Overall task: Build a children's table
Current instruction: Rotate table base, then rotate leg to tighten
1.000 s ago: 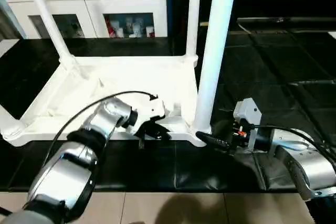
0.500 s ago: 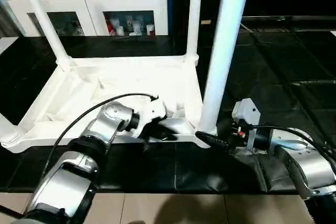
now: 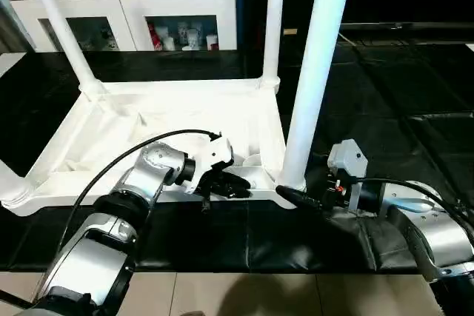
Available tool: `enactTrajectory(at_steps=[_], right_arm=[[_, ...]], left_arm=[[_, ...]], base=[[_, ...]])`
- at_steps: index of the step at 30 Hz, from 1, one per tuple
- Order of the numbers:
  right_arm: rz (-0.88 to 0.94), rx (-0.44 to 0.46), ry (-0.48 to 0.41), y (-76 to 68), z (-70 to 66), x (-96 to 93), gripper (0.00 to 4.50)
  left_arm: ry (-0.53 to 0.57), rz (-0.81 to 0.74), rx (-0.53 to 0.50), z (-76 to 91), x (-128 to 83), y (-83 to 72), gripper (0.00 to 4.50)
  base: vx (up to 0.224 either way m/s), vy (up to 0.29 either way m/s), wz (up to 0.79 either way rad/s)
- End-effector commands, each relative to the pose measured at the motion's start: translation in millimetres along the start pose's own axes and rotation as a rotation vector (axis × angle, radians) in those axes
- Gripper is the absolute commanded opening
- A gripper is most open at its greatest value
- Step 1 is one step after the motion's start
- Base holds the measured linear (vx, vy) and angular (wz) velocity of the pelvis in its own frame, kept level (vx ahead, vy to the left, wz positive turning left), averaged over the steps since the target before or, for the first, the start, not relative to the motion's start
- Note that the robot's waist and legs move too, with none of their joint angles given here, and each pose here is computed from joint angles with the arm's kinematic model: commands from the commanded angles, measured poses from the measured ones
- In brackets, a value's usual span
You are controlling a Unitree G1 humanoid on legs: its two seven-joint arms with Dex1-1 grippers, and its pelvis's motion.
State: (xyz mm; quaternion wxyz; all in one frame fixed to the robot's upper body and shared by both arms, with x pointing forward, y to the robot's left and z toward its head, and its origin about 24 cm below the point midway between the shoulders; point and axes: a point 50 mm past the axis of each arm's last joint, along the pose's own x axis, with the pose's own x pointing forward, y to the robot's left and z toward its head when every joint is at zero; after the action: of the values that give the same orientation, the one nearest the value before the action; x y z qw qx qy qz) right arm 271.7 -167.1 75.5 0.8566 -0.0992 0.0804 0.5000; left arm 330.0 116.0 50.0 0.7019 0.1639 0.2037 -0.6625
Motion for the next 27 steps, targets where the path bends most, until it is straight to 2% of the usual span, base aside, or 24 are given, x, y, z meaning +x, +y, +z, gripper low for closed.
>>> enactTrajectory(at_steps=[1, 2, 6, 14, 20, 25, 27], right_arm=[[-0.005, -0.023, 0.005, -2.7, 1.4, -0.6, 4.5], [-0.006, -0.023, 0.005, -3.2, 1.3, -0.9, 4.5], [-0.011, -0.027, 0.007, -4.7, 1.2, -1.7, 4.5], [-0.023, -0.02, -0.009, -11.8, 4.9, -6.2, 4.5], [0.067, -0.009, 0.038, -15.7, 5.3, -14.0, 4.5], [0.128, 0.033, 0.019, -19.0, 6.3, -8.5, 4.5], [0.196, 0.053, 0.009, -18.2, 5.5, -0.7, 4.5]], left_arm=[[0.026, 0.007, 0.008, 1.6, -6.3, 3.6, 0.37], [0.057, -0.003, 0.018, -1.0, -8.3, 2.9, 0.17], [0.111, -0.009, 0.049, -5.4, -11.1, 1.7, 0.02], [0.066, -0.035, 0.048, 0.6, -11.4, 0.8, 0.02], [0.059, -0.183, 0.089, 0.6, -12.4, -12.6, 0.02], [0.103, -0.238, 0.129, -3.7, -14.8, -19.4, 0.02], [0.134, -0.267, 0.144, -6.2, -18.1, -22.7, 0.02]], base=[[0.0, 0.0, 0.0], [0.0, 0.0, 0.0], [0.0, 0.0, 0.0], [0.0, 0.0, 0.0], [0.0, 0.0, 0.0], [0.0, 0.0, 0.0], [0.0, 0.0, 0.0]])
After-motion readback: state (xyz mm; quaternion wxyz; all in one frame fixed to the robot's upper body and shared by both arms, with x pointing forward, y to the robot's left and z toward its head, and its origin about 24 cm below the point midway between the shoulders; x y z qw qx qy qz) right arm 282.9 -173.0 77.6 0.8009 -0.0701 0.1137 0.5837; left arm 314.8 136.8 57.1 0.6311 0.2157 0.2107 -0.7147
